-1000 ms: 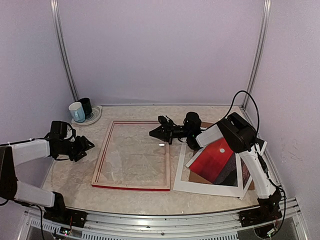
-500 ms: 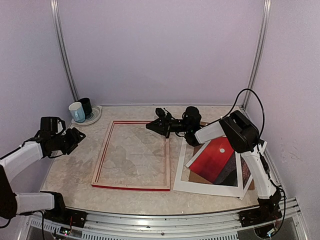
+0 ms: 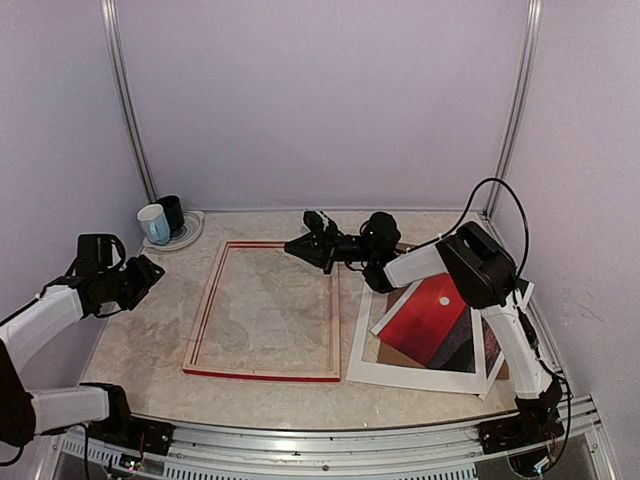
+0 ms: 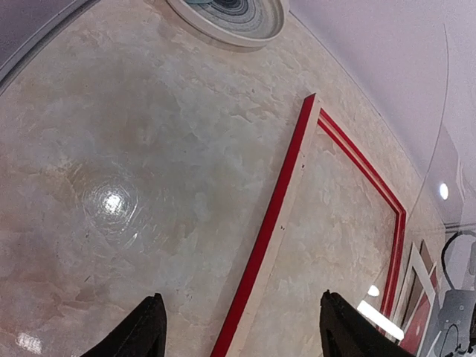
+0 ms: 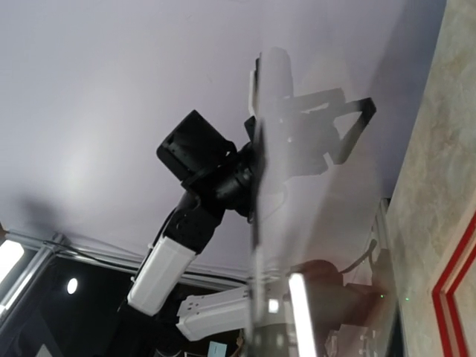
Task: Put the photo into the frame
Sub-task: Place the glass panel at the frame body.
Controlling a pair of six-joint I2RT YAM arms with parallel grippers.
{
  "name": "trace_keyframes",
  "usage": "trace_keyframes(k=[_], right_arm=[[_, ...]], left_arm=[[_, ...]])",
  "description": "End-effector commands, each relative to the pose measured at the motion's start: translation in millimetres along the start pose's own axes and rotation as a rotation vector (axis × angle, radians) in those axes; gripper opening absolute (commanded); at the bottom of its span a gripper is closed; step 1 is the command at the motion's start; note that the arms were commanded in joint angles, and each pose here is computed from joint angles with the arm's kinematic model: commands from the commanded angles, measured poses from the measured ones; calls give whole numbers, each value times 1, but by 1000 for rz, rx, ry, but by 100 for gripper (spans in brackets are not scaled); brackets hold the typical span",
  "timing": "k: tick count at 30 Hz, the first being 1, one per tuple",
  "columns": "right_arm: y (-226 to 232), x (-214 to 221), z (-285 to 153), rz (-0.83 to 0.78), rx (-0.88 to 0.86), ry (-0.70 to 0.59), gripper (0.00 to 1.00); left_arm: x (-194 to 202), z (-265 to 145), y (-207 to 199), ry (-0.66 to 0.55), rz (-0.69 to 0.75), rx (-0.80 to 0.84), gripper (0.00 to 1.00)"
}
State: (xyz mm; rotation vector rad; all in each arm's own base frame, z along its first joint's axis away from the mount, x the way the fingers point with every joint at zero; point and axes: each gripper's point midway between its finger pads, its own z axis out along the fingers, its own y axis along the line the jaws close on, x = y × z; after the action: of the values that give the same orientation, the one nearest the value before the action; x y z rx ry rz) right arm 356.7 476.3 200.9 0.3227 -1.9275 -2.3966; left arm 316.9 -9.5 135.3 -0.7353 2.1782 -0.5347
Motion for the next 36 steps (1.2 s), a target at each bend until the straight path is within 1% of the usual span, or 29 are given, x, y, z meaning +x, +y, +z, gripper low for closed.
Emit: trace_keyframes(k=[1,6,10,15,18,21,30,36], right_arm=[[39,4,8,-87,-64,3,3],[21,6,5,-70,-14,-7,3],[-25,5,-5,-37,112,-28,3],[-77,7,-21,-16,195,-30,3],[-97,5,-28,-18,224,-29,3],[-107,2,-31,-32,233,-30,3],[-115,-16,-35,-104,232,-62,3],[-129,-12,-40,-69,244,-59,3]], left_arm=[[-2,-4,10,-25,-10,-36,70],[-3,-6,8,-30,-5,-30,70],[-2,-8,7,-27,2,-26,71],[7,-7,5,3,12,4,71],[11,-6,1,16,22,39,71],[9,-6,-3,14,33,55,71],[9,-3,-13,22,76,109,71],[11,-1,-12,17,77,120,71]])
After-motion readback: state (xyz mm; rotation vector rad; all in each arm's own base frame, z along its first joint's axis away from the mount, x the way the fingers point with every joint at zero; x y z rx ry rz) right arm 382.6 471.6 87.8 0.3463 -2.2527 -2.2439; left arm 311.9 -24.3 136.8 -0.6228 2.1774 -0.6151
